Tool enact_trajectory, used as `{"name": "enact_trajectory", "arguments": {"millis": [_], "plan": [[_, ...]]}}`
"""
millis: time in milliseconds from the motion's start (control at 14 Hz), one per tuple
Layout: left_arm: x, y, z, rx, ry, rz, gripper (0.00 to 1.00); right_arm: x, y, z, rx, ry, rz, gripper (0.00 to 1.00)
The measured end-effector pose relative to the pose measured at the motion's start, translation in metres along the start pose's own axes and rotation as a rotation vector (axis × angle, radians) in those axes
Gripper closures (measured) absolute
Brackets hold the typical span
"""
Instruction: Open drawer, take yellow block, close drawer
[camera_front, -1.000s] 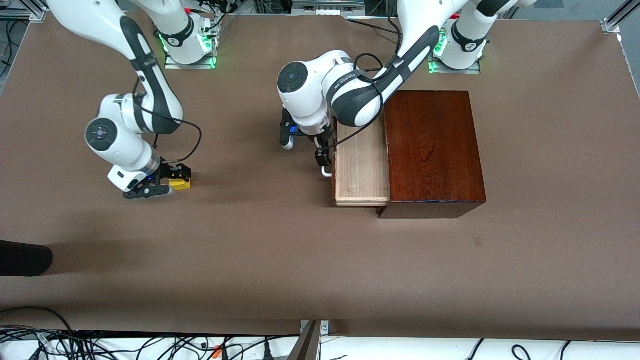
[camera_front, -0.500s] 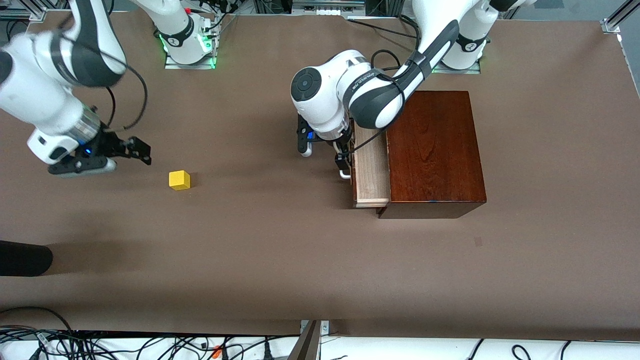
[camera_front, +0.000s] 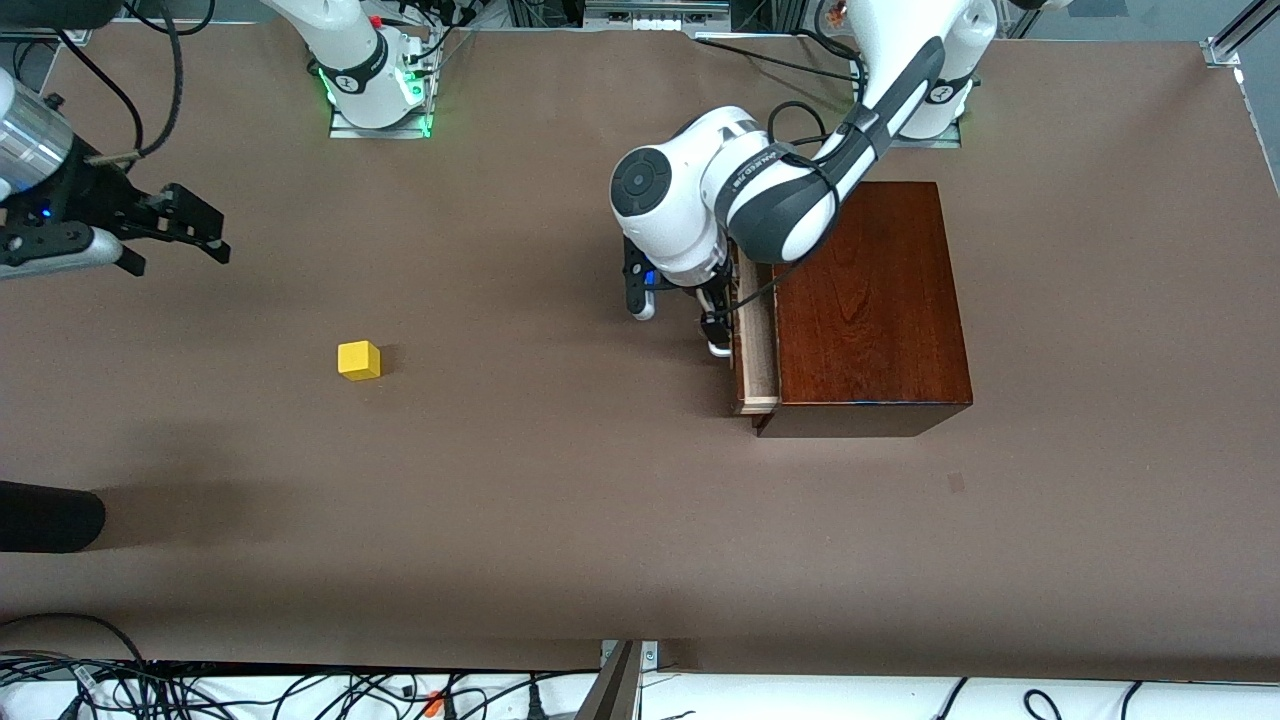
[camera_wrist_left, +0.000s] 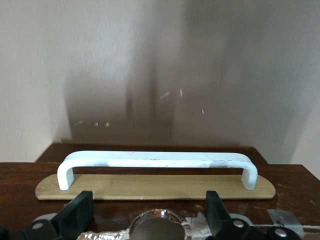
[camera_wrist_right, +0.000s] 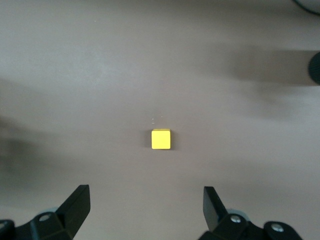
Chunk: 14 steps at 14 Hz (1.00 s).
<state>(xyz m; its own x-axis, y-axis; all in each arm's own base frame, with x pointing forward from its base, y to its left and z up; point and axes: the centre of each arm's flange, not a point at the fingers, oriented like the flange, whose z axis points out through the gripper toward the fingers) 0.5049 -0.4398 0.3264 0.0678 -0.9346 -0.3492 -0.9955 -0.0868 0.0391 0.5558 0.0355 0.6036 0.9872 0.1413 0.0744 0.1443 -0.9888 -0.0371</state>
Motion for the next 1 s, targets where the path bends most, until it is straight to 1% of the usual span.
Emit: {"name": "enact_trajectory", "arguments": {"millis": [143, 357, 643, 714, 786, 857, 1000], "plan": [[-0.017, -0.003, 0.008, -0.013, -0.023, -0.016, 0.00, 0.001, -0.002, -0.010, -0.005, 0.007, -0.004, 0.00], [-0.032, -0.005, 0.014, -0.025, -0.044, -0.030, 0.00, 0.003, -0.002, -0.009, -0.009, 0.000, -0.005, 0.00], [-0.033, -0.006, 0.013, -0.024, -0.043, -0.034, 0.00, 0.003, 0.002, -0.007, -0.013, -0.003, 0.001, 0.00], [-0.033, -0.006, 0.012, -0.023, -0.040, -0.053, 0.00, 0.003, 0.004, -0.008, -0.014, -0.001, 0.004, 0.00], [-0.032, -0.006, 0.009, -0.019, -0.034, -0.102, 0.00, 0.003, 0.007, -0.009, -0.014, 0.001, 0.009, 0.00], [-0.031, -0.007, 0.000, -0.010, -0.018, -0.191, 0.00, 0.003, 0.009, -0.010, -0.014, 0.002, 0.013, 0.00], [-0.031, -0.009, -0.040, 0.013, 0.052, -0.405, 0.00, 0.003, 0.011, -0.010, -0.015, 0.001, 0.017, 0.00]]}}
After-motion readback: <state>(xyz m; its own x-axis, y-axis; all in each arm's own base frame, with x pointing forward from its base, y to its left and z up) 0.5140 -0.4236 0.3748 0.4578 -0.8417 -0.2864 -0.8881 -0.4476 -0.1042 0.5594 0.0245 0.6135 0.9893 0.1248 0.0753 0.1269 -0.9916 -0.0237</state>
